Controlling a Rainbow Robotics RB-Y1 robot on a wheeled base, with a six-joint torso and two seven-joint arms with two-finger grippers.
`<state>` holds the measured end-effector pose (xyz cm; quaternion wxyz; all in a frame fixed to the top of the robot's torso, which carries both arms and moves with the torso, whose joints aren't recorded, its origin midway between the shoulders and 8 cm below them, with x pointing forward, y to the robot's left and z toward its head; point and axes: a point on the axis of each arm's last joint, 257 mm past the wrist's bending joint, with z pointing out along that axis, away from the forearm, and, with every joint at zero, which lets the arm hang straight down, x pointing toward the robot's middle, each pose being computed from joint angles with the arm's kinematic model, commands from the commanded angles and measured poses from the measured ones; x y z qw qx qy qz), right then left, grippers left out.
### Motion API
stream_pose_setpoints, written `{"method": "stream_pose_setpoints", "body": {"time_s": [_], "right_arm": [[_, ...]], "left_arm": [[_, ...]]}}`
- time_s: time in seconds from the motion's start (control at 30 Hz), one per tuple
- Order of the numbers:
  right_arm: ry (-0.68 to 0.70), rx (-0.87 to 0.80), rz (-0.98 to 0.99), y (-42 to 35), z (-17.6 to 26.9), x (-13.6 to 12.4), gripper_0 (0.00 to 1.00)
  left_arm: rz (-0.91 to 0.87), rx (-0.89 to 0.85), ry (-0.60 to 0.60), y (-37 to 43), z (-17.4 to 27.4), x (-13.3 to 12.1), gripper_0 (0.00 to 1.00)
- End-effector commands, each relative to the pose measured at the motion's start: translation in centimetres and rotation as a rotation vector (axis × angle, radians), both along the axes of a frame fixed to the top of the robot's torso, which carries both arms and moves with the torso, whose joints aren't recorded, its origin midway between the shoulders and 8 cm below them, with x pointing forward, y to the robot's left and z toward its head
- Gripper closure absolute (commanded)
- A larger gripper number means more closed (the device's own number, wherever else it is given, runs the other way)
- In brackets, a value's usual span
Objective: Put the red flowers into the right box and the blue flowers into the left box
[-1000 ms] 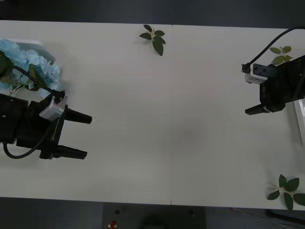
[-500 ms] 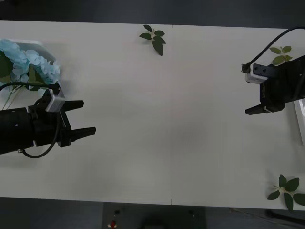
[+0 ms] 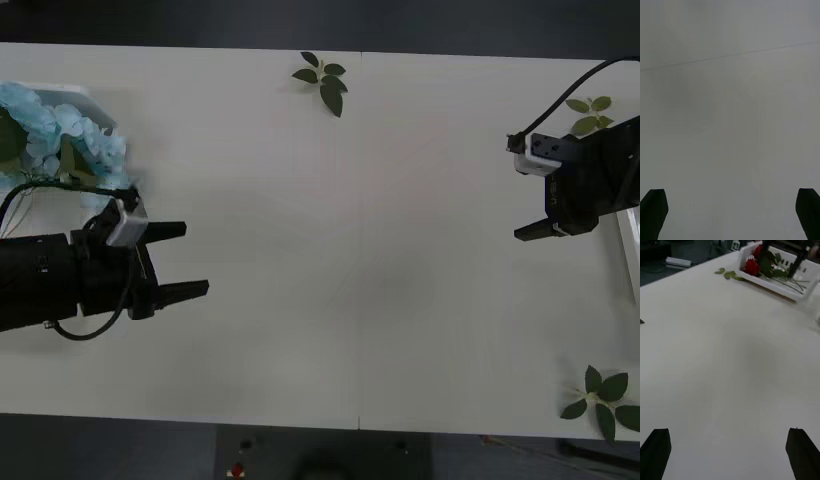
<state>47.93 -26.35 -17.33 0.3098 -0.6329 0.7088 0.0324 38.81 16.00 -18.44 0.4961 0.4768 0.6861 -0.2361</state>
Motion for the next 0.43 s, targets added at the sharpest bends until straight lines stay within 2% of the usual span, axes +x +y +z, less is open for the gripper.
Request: {"method": "stream_pose_setpoints", "body": {"time_s": [0.03, 0.43], "right_arm": [[-0.047, -0.005, 0.004, 0.29, 2.21, 0.69, 0.00], [-0.047, -0.005, 0.004, 0.29, 2.21, 0.69, 0.00]], "left_arm": [[-0.043, 0.009, -0.001, -0.50, 0.90, -0.74, 0.11], [-0.042, 0.001, 0.005, -0.75, 0.57, -0.80, 0.11]]}}
